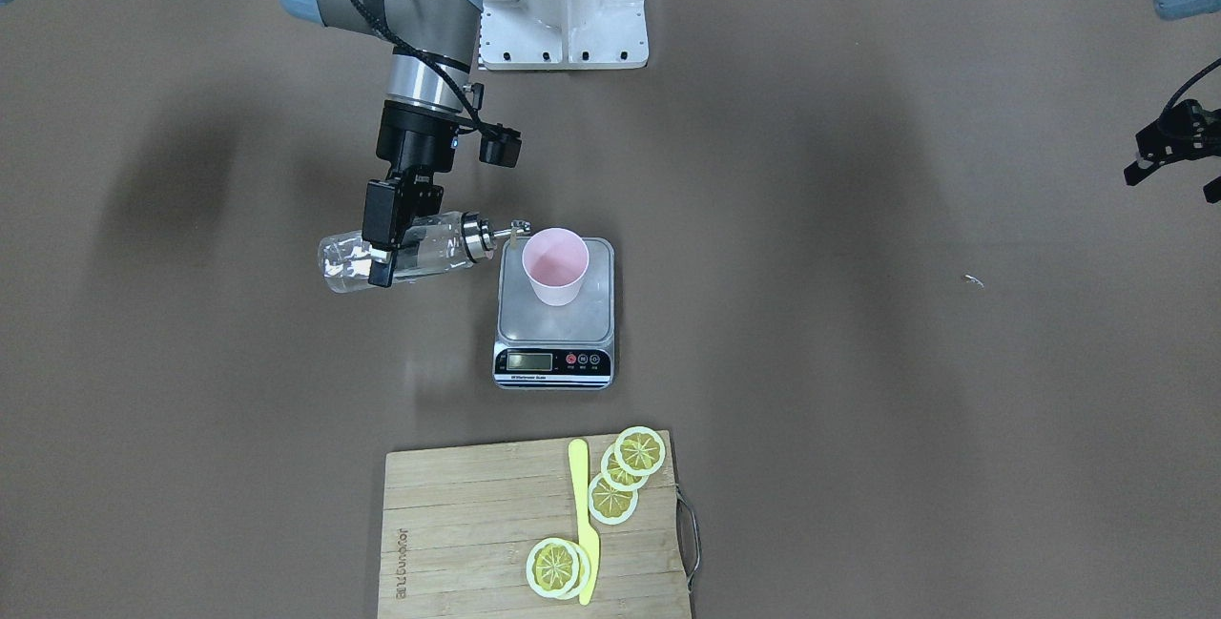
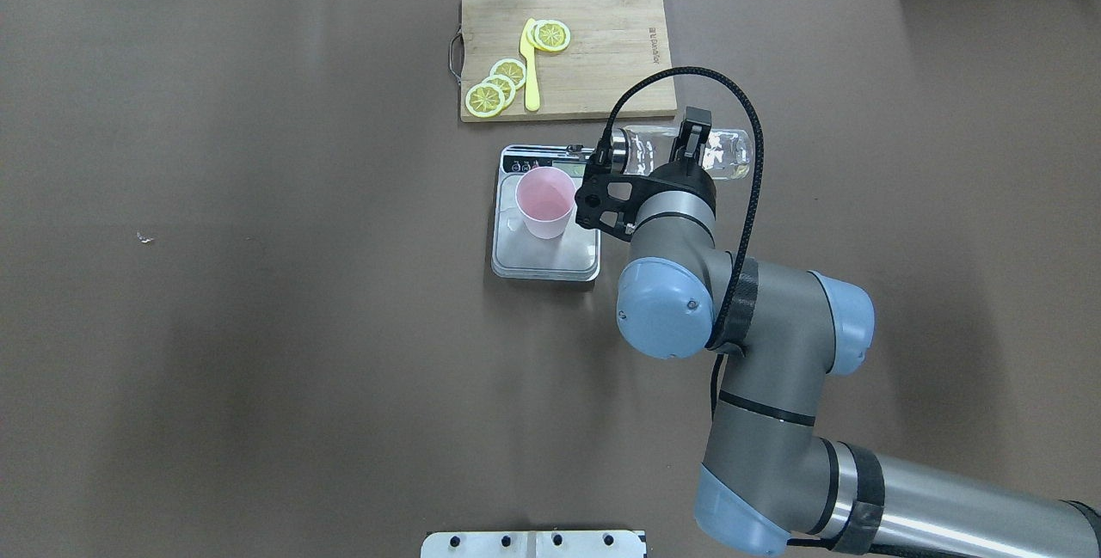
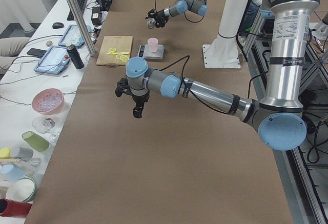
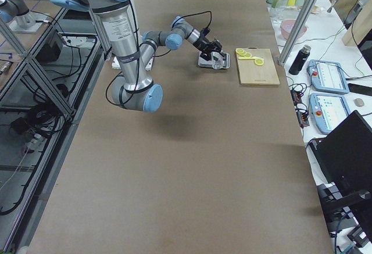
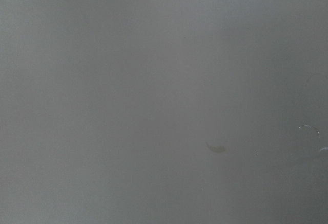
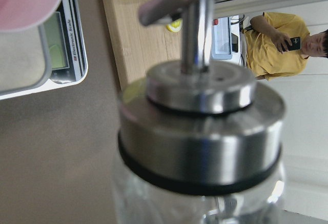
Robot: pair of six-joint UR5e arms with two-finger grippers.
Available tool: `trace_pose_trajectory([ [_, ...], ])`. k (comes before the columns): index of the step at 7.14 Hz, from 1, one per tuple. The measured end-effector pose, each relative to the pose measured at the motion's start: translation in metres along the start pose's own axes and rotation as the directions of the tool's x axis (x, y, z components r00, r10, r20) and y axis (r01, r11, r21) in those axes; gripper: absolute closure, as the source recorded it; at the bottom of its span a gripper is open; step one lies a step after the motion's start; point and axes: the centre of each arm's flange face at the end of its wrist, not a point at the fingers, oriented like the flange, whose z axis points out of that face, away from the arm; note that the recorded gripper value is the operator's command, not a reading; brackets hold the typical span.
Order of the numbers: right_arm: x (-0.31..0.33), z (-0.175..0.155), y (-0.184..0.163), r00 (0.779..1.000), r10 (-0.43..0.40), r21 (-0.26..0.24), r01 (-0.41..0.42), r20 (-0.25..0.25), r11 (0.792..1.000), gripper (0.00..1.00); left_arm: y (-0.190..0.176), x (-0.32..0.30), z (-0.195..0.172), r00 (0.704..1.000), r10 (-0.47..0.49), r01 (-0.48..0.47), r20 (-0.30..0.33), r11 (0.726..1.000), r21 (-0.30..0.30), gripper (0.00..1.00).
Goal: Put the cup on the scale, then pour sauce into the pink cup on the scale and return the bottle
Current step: 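Carry the sauce bottle over the pink cup with the right gripper, then tilt the sauce bottle spout down into the pink cup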
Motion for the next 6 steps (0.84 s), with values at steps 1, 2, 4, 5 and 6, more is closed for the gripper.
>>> trace_pose_trajectory([
  [1,-0.0024,0.0031,-0.0063,1.0,-0.005,-0.005,0.005,-0.007,1.0,0.8,0.0,0.0,0.0001,1.0,0.0,0.0,0.0,1.0,0.0,0.05],
  [2,-0.0039,0.0051,-0.0086,1.0,-0.015,-0.01,0.015,-0.017,1.0,0.8,0.0,0.0,0.0002,1.0,0.0,0.0,0.0,1.0,-0.001,0.05],
  [4,-0.0052,0.0076,-0.0081,0.997,-0.066,-0.03,0.064,-0.048,0.997,0.8,0.0,-0.0002,0.0007,1.0,0.0,0.0,0.0,1.0,-0.001,0.05],
  [5,-0.0054,0.0082,-0.0076,0.995,-0.086,-0.04,0.084,-0.057,0.996,0.8,0.0,-0.0003,0.0007,1.0,-0.001,0.001,0.0,1.0,-0.001,0.05],
  [6,-0.0059,0.0087,-0.0071,0.992,-0.106,-0.051,0.103,-0.063,0.993,0.8,0.0001,-0.0006,0.0007,1.0,-0.002,0.002,0.0,1.0,-0.002,0.05],
])
